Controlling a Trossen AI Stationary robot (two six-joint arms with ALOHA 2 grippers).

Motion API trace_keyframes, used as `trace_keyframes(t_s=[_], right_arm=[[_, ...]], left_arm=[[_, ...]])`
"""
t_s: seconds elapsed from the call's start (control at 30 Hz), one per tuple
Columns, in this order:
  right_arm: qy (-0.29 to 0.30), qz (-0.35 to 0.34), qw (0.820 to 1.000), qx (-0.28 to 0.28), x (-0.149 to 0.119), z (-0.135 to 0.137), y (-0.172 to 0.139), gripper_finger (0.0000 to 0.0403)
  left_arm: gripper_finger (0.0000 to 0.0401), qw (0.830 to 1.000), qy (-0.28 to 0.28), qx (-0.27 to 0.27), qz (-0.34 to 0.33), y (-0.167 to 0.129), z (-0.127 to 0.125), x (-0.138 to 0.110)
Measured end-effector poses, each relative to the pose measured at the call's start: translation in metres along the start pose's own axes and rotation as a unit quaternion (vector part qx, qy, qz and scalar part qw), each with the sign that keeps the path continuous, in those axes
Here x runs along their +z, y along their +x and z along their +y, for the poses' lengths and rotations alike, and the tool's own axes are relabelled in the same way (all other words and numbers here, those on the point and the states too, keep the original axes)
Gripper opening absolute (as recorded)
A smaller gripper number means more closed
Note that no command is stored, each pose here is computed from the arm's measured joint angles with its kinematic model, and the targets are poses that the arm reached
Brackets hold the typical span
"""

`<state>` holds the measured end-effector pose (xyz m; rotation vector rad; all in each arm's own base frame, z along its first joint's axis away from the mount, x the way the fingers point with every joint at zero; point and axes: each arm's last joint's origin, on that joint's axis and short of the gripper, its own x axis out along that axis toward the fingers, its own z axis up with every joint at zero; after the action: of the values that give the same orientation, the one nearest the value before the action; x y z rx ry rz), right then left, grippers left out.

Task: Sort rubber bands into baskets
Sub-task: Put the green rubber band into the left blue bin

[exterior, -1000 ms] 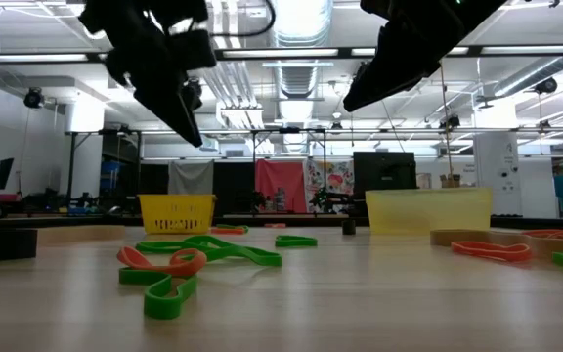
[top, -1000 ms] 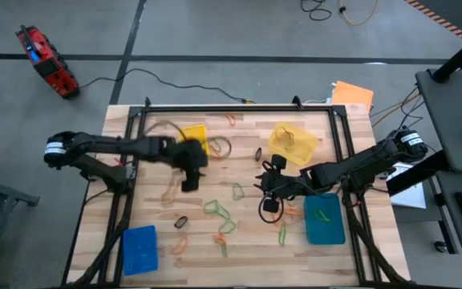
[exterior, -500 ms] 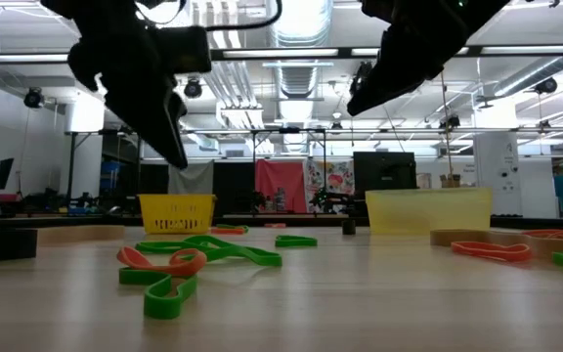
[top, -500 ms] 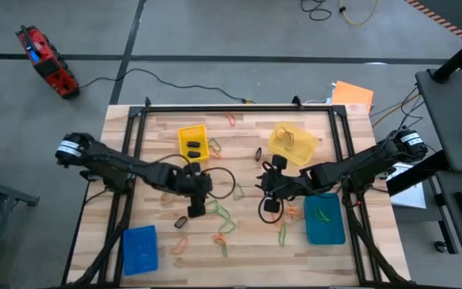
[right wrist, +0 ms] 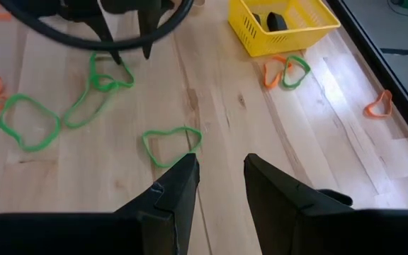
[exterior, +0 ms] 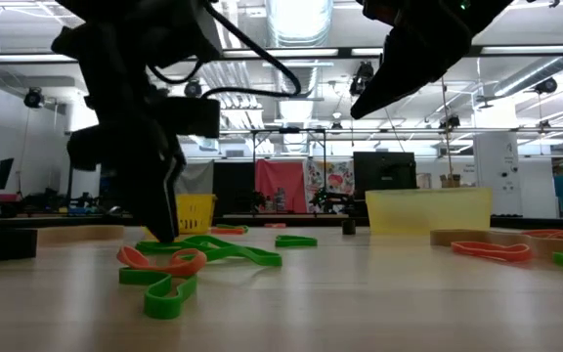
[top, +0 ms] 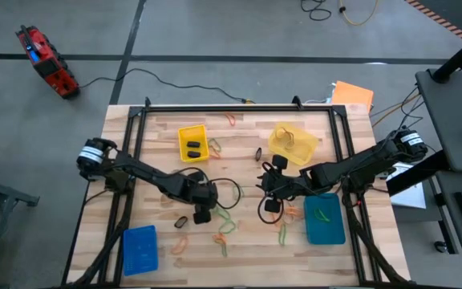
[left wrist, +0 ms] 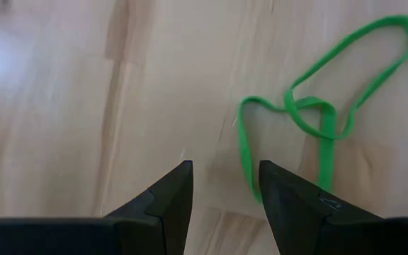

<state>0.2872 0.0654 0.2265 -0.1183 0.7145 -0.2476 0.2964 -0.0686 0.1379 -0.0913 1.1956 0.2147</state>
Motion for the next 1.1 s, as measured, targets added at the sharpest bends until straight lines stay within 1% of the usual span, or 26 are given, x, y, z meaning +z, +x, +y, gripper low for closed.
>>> trace_keyframes(t_s=[0.23, 0.33, 0.43, 0.6, 0.63, 0.9, 1.1], right_arm=[[0.0, 0.001, 1.0, 0.0, 0.0, 0.0, 0.0, 0.0112], [0.0, 0.001, 1.0, 0.0, 0.0, 0.0, 0.0, 0.0112], [0.0, 0.001, 1.0, 0.0, 0.0, 0.0, 0.0, 0.0112], [0.0, 0.001, 1.0, 0.0, 0.0, 0.0, 0.0, 0.0112], [0.0, 0.001, 1.0, 0.0, 0.0, 0.0, 0.0, 0.0112], [0.0, 0.0, 1.0, 0.0, 0.0, 0.0, 0.0, 0.0112], [0.0, 0.0, 1.0, 0.0, 0.0, 0.0, 0.0, 0.0112]], left_arm=[[0.0146, 1.0, -0.004, 0.002, 0.005, 0.004, -0.001, -0.001], [0.0135, 1.0, -0.003, 0.001, 0.005, 0.004, -0.001, -0.001], [0.0103, 1.0, 0.002, -0.001, 0.007, 0.005, -0.004, -0.002], [0.002, 1.0, 0.011, -0.006, 0.009, 0.008, -0.009, -0.004], [0.0011, 1.0, 0.011, -0.007, 0.009, 0.007, -0.01, -0.004], [0.0001, 1.0, 0.014, -0.003, -0.002, 0.005, -0.012, -0.004], [0.0, 1.0, 0.019, 0.012, -0.019, 0.003, -0.013, -0.002]])
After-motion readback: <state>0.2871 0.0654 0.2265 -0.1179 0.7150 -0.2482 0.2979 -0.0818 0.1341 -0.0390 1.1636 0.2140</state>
